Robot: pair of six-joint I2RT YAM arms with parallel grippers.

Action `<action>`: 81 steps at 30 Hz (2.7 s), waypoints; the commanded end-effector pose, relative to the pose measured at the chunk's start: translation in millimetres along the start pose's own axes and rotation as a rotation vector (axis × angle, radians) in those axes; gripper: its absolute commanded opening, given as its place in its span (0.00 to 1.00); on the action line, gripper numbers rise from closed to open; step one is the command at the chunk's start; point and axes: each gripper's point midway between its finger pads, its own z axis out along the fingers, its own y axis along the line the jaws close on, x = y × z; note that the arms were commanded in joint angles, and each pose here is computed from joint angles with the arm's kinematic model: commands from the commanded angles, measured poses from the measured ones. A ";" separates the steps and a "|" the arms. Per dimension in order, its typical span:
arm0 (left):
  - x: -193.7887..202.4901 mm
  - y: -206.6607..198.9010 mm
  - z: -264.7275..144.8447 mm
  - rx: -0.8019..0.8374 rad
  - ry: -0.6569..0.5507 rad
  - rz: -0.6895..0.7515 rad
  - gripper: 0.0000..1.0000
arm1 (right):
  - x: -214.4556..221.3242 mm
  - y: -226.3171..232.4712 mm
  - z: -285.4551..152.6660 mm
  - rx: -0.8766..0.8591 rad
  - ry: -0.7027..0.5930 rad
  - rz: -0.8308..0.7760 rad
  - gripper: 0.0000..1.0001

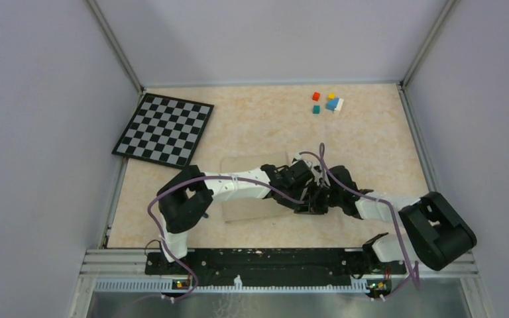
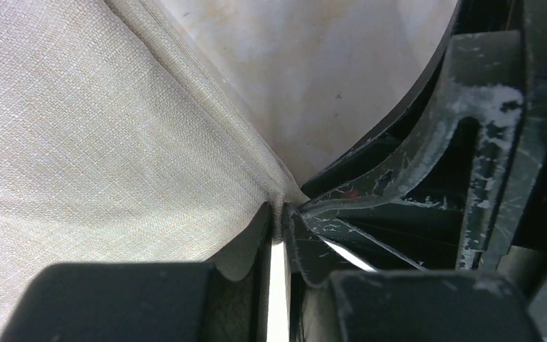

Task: Fold the napkin into a case and place the utensils inside
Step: Smooth out the lower triangle-folded napkin at the center of the board.

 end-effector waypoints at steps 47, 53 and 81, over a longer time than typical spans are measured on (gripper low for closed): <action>-67.0 159.9 -121.2 0.237 -0.422 -0.496 0.64 | -126.2 56.7 -49.0 0.063 -0.222 -0.183 0.61; -88.2 197.2 -95.7 0.218 -0.428 -0.569 0.62 | -191.7 109.4 11.4 -0.319 -0.195 -0.163 0.64; -112.2 196.2 -52.5 0.381 -0.337 -0.566 0.72 | -247.7 50.2 35.9 -0.323 -0.243 -0.060 0.63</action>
